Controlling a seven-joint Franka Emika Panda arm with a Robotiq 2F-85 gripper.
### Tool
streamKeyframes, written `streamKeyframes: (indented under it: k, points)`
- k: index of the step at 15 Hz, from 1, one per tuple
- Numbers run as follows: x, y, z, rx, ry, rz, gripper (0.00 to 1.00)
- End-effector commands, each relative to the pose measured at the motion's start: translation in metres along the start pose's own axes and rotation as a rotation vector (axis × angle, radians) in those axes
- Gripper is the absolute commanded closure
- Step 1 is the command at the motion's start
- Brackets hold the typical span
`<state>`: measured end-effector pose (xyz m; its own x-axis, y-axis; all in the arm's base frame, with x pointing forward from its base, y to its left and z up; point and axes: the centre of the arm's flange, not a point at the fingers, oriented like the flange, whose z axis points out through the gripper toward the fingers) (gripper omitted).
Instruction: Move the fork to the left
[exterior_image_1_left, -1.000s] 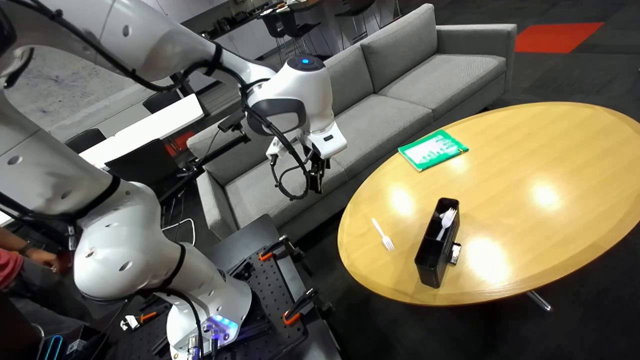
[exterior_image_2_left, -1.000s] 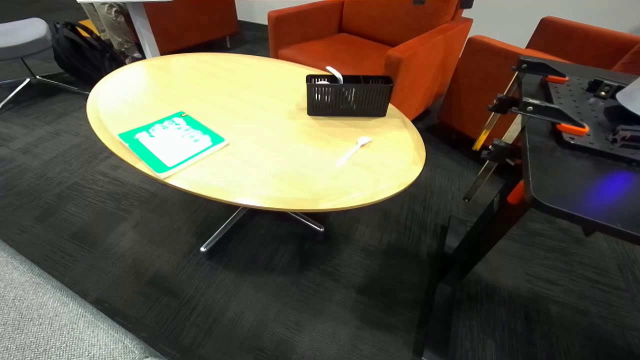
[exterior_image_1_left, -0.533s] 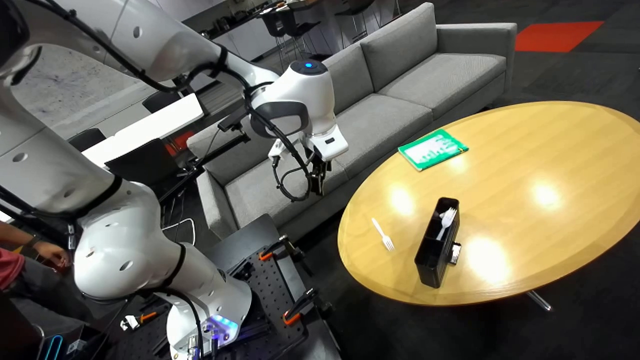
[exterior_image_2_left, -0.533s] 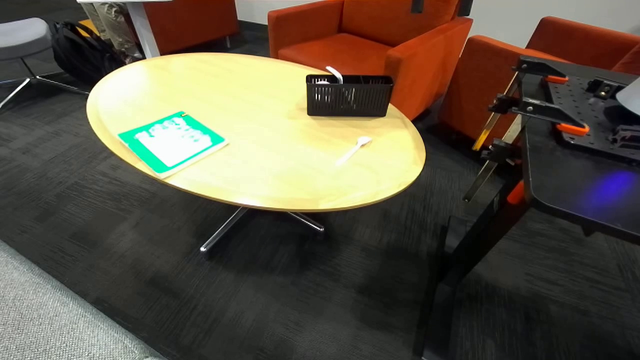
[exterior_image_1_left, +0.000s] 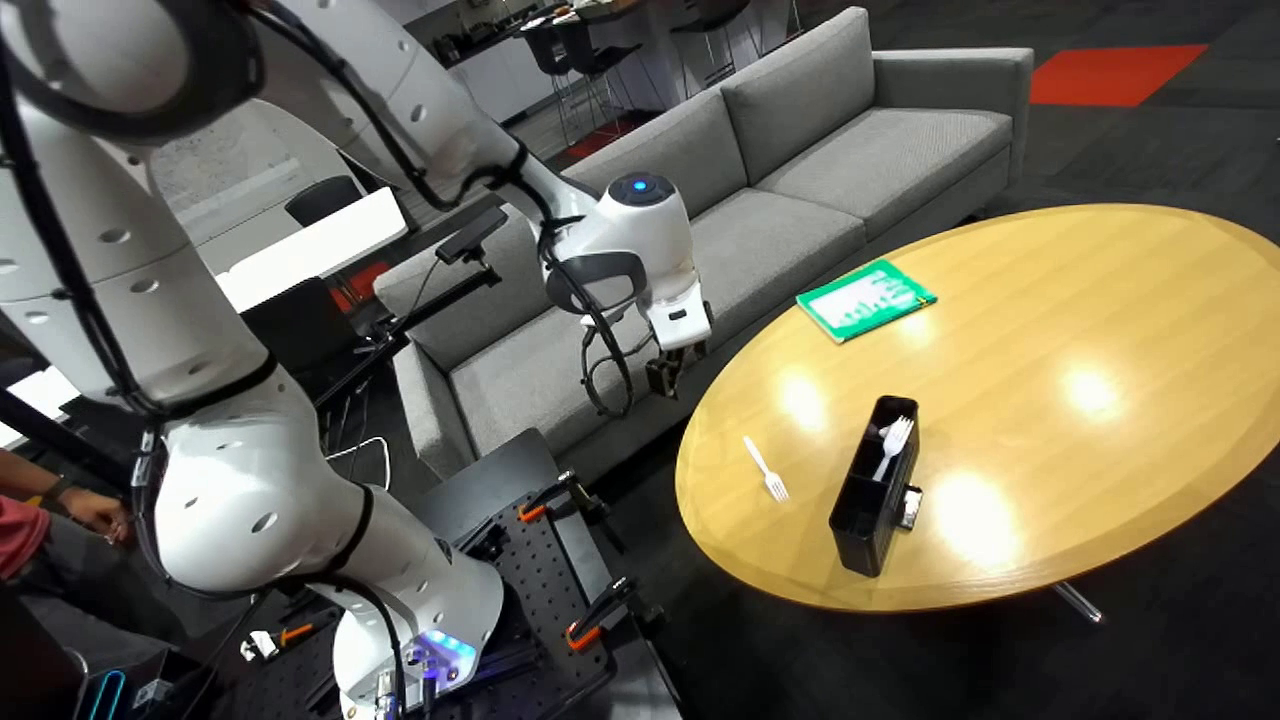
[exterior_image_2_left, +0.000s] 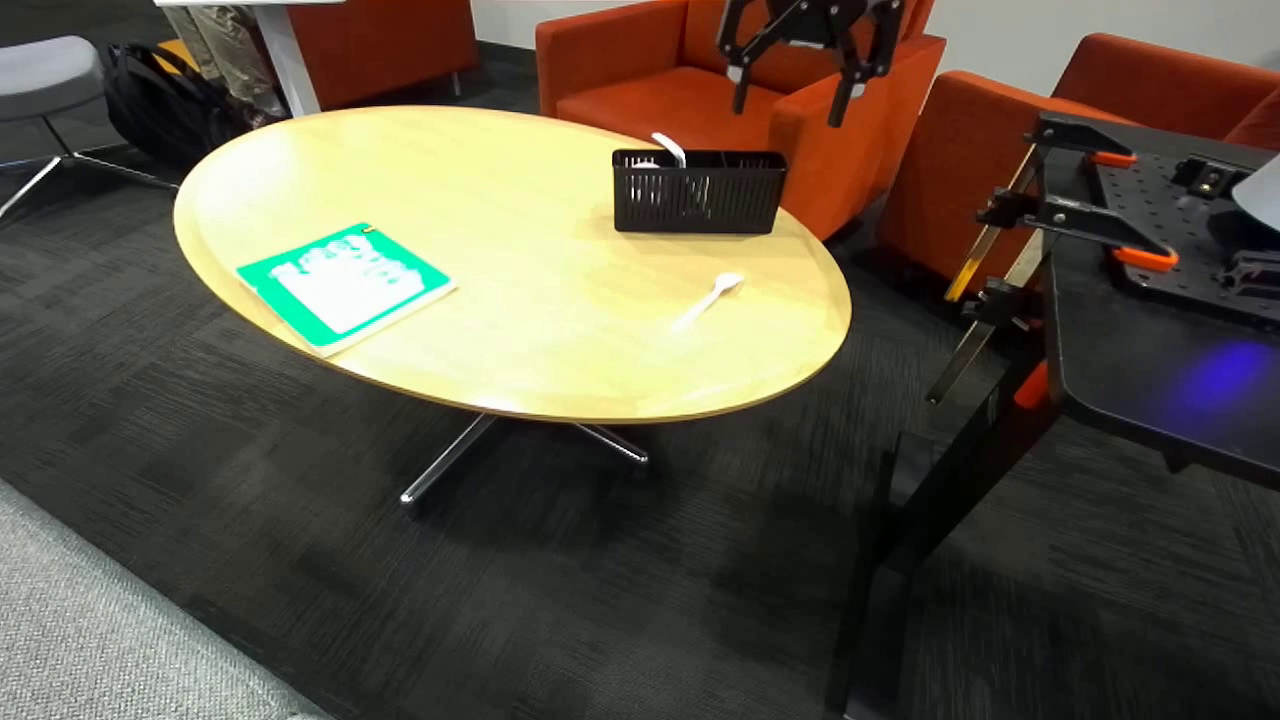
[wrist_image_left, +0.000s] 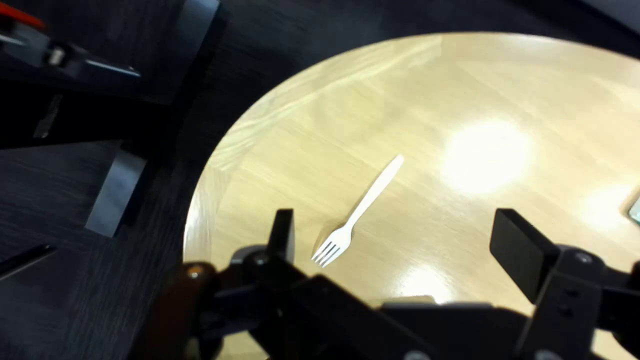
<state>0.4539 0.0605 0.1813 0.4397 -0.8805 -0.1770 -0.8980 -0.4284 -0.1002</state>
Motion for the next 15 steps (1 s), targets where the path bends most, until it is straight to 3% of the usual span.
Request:
streamKeyframes:
  k: [1,5,8,15]
  points:
    - [0.013,-0.018,0.057,0.05,0.088,0.176,0.0]
    - [0.032,-0.011,0.104,0.047,0.21,0.358,0.0]
    - [0.043,-0.005,0.135,-0.001,0.261,0.456,0.0]
    - [0.044,-0.015,0.189,-0.032,0.335,0.544,0.0]
